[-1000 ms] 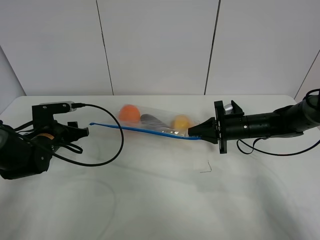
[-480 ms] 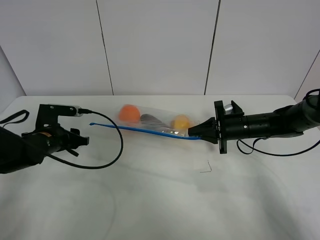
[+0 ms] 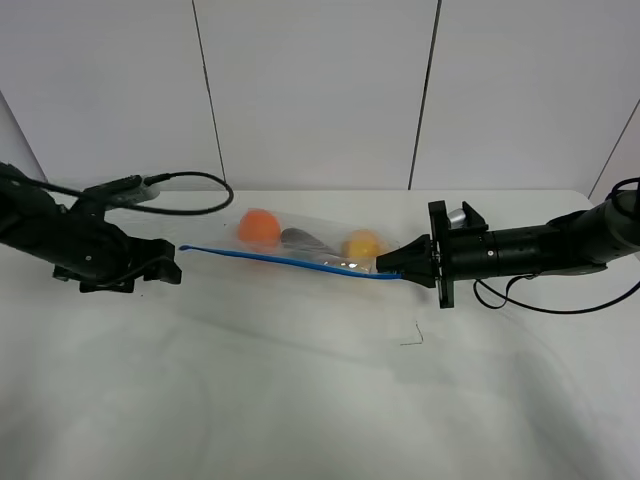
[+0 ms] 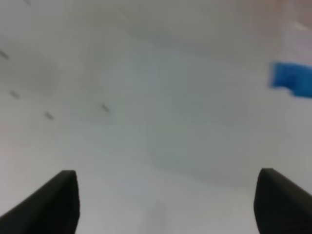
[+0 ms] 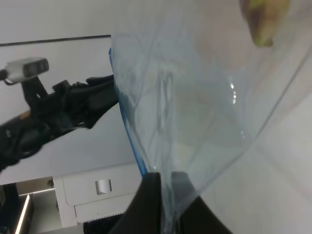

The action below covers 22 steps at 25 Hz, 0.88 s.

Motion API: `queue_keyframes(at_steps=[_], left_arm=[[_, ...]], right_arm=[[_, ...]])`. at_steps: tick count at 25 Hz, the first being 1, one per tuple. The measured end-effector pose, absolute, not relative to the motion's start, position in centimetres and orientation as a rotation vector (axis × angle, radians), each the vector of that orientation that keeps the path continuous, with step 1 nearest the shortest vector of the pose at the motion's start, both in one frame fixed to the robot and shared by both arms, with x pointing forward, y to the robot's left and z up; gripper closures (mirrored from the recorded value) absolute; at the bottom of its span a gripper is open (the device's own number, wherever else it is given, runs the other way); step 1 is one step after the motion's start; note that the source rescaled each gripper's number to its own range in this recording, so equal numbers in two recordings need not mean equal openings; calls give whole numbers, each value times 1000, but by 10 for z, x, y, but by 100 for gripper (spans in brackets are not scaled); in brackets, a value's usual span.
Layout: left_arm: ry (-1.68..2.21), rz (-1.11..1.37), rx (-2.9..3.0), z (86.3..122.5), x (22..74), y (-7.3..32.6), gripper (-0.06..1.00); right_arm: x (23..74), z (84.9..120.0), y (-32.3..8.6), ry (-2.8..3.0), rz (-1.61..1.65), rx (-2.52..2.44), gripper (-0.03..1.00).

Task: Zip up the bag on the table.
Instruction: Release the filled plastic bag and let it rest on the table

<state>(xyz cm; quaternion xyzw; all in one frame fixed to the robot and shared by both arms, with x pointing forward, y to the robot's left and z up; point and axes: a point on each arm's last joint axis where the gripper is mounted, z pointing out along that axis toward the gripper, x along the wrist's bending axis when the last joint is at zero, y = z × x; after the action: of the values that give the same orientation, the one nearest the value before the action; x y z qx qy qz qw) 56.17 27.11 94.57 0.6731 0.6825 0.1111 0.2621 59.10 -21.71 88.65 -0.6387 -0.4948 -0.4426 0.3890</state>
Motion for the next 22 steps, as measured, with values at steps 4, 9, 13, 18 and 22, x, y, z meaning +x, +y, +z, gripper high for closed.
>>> queue_keyframes(at_steps=[4,9,13,18,22], left_arm=[[1860,165,1934,969,569,270,-6],[2052,107,2021,995,570,279,-6],[2113,133,2076,1009,571,285,-6],[2156,71,2123,1012,565,287,-6],[2200,-13,2170,1012,558,287,-6]], right_arm=[[591,886,-217,-1258,-1125,-1624,97],[591,886,-217,-1259,-1125,-1624,97],[591,886,-217,-1259,-1125,-1624,97],[591,886,-217,-1260,-1124,-1624,97],[591,886,-217,-1261,-1123,-1623,97]])
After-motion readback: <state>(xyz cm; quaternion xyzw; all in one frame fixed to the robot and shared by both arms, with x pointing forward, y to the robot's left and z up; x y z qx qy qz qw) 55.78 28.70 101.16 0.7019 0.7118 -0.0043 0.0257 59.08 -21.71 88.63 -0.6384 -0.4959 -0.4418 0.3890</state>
